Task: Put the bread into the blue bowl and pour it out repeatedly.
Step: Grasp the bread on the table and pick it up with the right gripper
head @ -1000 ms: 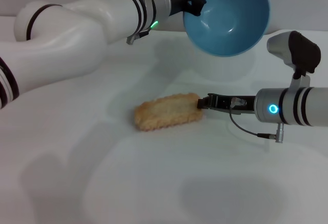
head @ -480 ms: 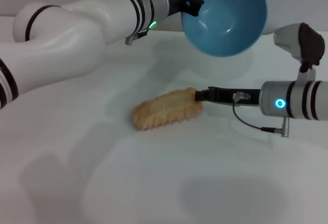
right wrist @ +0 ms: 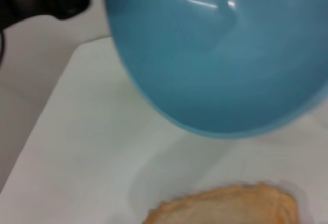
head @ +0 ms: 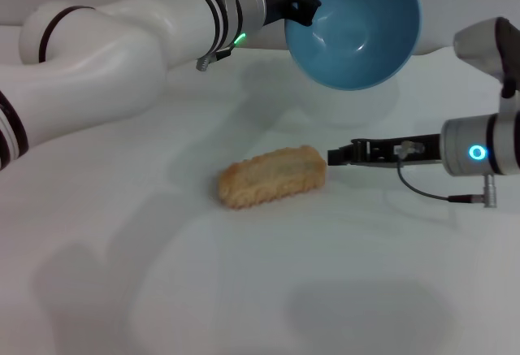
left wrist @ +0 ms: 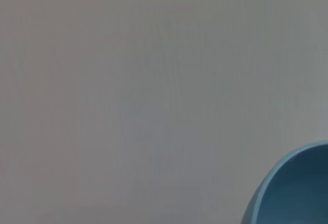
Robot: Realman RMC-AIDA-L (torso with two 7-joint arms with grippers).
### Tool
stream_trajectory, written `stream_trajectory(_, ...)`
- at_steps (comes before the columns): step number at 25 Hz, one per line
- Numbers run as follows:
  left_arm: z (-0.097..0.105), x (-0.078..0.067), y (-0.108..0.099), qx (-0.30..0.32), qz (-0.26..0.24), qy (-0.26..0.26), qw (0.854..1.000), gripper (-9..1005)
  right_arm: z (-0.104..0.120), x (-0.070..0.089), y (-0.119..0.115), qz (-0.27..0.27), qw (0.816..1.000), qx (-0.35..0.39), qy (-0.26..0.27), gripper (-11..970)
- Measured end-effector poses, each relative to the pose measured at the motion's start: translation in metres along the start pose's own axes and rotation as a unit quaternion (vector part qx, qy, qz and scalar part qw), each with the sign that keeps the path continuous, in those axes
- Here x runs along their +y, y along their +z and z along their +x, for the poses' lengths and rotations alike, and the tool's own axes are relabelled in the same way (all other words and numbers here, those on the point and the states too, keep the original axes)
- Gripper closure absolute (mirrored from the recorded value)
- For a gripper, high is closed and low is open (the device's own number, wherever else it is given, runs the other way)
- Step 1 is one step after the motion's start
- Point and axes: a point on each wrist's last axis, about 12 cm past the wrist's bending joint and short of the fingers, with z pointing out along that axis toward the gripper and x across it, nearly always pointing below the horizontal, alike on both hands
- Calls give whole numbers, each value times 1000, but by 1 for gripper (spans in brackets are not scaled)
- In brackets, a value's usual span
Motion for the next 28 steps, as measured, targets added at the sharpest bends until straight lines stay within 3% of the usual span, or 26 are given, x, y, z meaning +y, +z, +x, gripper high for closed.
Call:
stream_trajectory(7, 2, -1, 0, 3, 1, 1, 1000, 997, 9, -14, -11, 15, 1000, -15, 22, 872)
stream_trajectory(13, 3, -3, 0, 5, 5, -5, 1000, 996, 14, -14, 0, 30, 999, -14, 15, 850)
stream_trajectory(19, 5, -4, 0, 5, 7, -14, 1000, 997, 14, -10, 14, 39, 999, -22, 11, 628)
stream_trajectory(21, 5, -4, 0, 6, 7, -14, 1000, 996, 13, -8, 16, 30, 999, -38, 14, 422)
stream_trajectory(28, 7, -4, 0, 8, 7, -14, 1000, 996, 14, -8, 21, 35, 997, -55, 29, 296)
